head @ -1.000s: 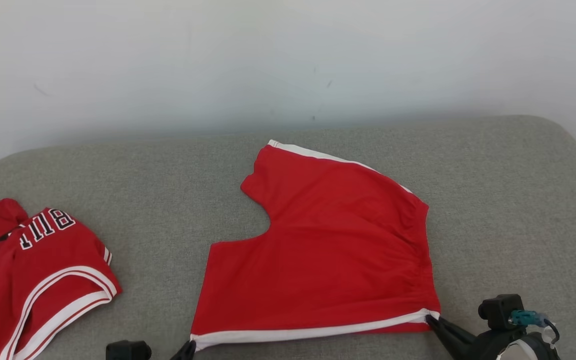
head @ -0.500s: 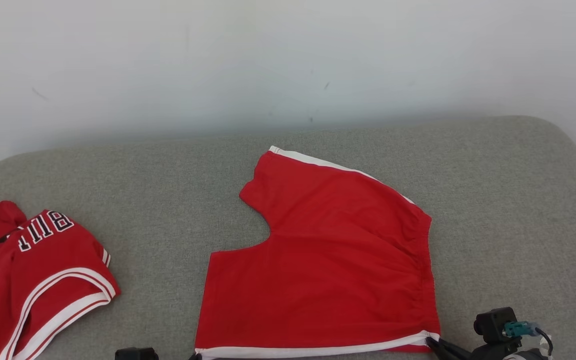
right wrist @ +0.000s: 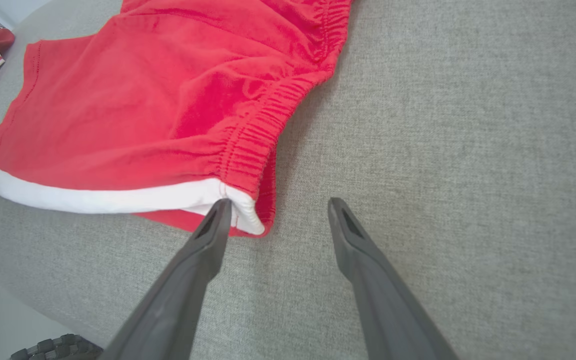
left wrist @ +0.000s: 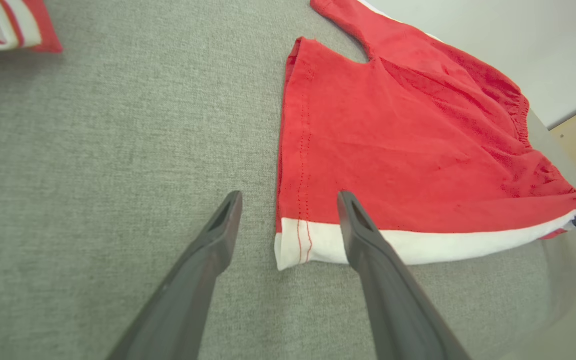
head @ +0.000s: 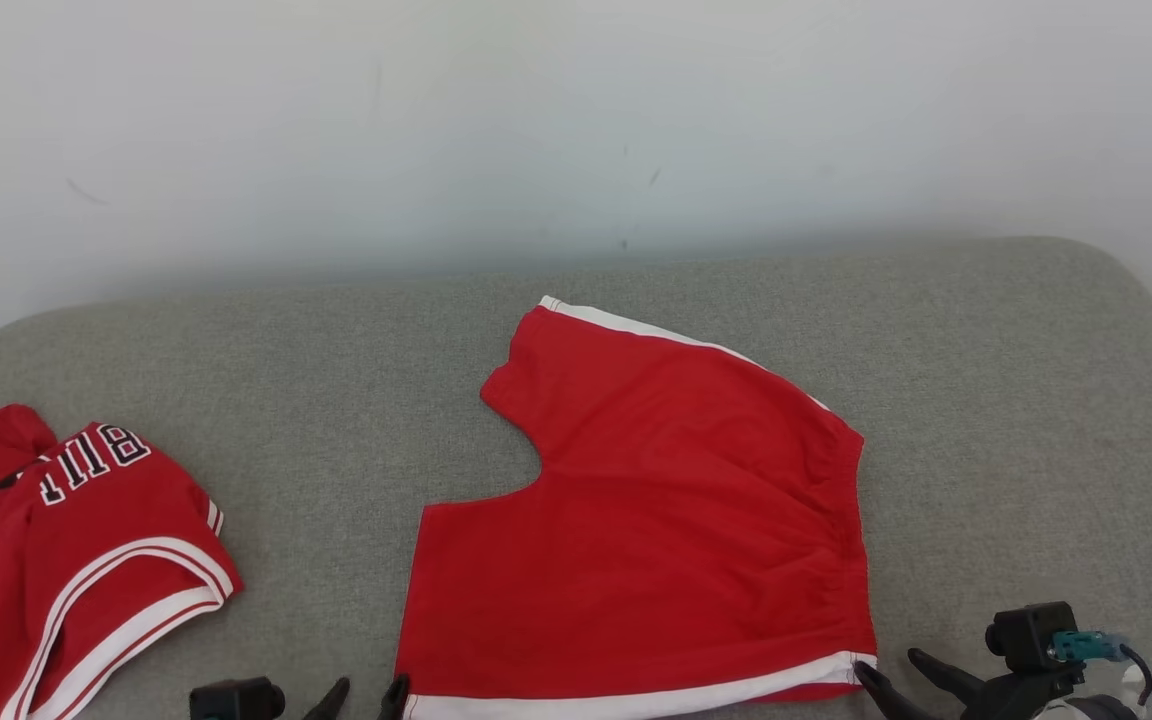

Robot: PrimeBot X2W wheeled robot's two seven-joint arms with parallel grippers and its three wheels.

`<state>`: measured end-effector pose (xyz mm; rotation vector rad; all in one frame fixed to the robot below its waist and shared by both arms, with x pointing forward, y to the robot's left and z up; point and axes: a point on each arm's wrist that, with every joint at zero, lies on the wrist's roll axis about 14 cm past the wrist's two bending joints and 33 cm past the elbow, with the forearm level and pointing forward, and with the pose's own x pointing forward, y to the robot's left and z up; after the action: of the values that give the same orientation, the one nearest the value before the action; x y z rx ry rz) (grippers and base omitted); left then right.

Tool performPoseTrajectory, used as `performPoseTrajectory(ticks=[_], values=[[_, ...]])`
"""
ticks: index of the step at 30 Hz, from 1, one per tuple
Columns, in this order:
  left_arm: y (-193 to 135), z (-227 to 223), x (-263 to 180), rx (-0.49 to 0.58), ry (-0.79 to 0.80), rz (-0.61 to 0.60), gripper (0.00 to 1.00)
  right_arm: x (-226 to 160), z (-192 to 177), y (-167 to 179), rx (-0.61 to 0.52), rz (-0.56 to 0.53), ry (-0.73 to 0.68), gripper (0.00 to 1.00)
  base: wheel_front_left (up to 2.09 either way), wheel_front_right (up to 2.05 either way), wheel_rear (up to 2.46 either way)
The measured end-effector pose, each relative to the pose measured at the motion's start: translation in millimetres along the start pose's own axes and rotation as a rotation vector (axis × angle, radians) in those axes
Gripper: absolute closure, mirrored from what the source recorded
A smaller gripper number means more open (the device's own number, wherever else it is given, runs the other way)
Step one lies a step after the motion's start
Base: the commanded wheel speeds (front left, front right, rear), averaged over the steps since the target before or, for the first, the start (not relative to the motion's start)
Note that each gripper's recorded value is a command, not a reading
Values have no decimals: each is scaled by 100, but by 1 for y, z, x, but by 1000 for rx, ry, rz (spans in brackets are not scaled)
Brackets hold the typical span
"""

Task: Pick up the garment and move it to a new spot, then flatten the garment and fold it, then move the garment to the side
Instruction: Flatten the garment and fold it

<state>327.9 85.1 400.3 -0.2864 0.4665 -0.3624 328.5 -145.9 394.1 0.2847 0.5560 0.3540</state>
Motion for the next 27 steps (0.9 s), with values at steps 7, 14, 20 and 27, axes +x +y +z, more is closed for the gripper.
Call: performPoseTrajectory(ticks=[7,14,20,27], values=[[10,26,-2,3,-91,28,0,-10,11,-4,-14,-2,-22,0,0,0,0],[14,59,-3,12,-218,55,0,-17,59,-5,-7,-19,-210,0,0,0,0],[22,83,-4,46,-300,91,0,-28,97,-18,-6,-88,-382,0,0,0,0],[38,90,-11,36,-338,149,0,-36,117,-27,-38,-161,-457,0,0,0,0]])
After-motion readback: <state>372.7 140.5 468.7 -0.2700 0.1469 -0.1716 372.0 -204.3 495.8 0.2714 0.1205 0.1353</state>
